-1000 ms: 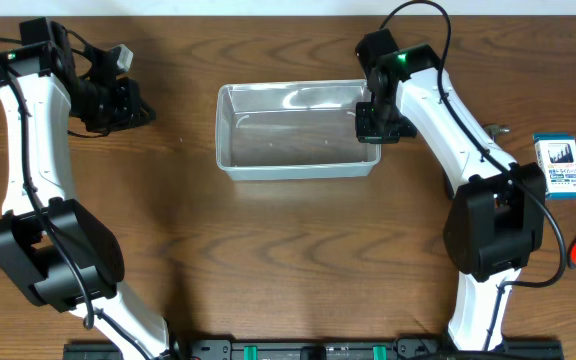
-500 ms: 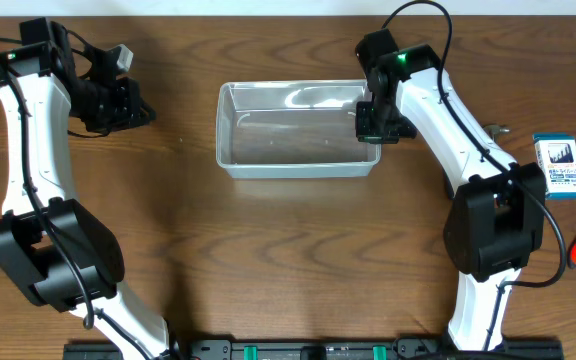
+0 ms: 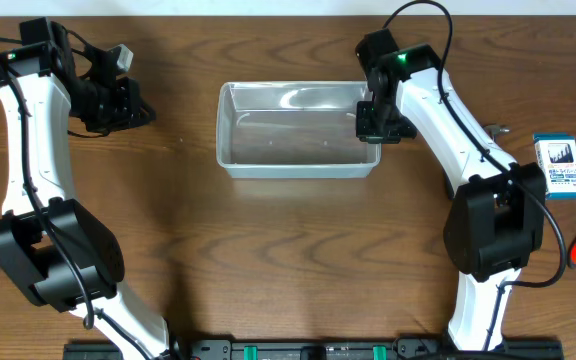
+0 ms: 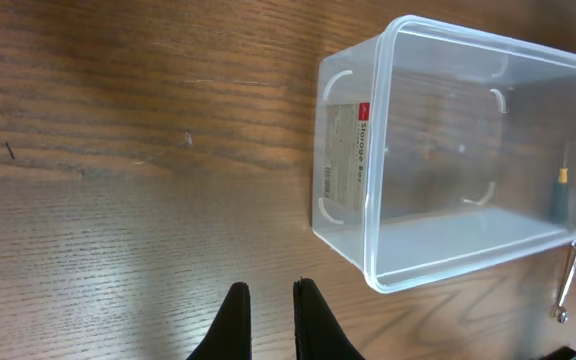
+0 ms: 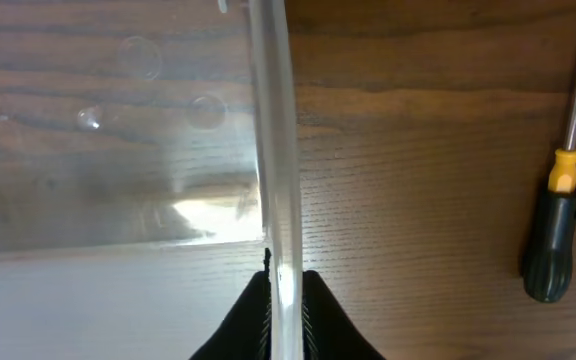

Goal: Pack container

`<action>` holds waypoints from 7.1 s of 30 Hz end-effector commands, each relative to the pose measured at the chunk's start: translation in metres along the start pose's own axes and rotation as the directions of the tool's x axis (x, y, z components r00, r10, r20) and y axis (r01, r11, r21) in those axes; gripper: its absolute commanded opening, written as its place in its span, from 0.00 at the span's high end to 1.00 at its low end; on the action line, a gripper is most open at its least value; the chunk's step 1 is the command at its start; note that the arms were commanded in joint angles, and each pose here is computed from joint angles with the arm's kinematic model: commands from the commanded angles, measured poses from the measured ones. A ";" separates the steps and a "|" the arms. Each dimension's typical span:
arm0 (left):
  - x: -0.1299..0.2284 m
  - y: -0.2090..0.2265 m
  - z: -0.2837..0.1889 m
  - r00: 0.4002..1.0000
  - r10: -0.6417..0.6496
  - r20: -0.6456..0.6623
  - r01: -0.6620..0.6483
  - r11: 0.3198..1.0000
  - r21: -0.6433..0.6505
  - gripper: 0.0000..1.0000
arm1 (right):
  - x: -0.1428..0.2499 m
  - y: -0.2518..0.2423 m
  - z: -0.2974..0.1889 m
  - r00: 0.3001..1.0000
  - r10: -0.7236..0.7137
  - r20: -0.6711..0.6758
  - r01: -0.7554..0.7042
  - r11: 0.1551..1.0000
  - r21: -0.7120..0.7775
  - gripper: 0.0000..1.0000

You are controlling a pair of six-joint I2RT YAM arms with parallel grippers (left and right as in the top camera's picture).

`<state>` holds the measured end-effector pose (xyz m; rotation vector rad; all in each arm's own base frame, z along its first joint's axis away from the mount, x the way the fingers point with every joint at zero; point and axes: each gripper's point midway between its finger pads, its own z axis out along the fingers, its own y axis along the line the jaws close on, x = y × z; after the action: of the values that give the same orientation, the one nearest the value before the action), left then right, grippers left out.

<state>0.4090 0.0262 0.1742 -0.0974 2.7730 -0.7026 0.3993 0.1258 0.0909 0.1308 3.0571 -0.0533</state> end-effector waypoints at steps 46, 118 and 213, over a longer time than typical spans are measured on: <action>-0.007 0.002 0.004 1.000 0.006 0.024 -0.007 1.000 0.006 0.02 | 0.018 -0.045 -0.186 0.945 -0.057 0.322 0.046 0.998 0.040 0.01; -0.032 0.089 -0.020 0.994 0.067 0.082 -0.018 0.872 -0.489 0.02 | 0.050 -0.140 -0.050 0.943 -0.323 0.075 0.310 0.939 0.147 0.01; -0.032 0.089 -0.020 0.994 0.067 0.082 -0.018 0.872 -0.489 0.02 | 0.028 -0.150 0.082 0.994 -0.083 -0.064 0.083 0.997 0.006 0.01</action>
<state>0.4371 0.1151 0.1632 -0.1697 2.7590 0.0192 0.3641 -0.0224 0.0120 -0.0316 3.1275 -0.0813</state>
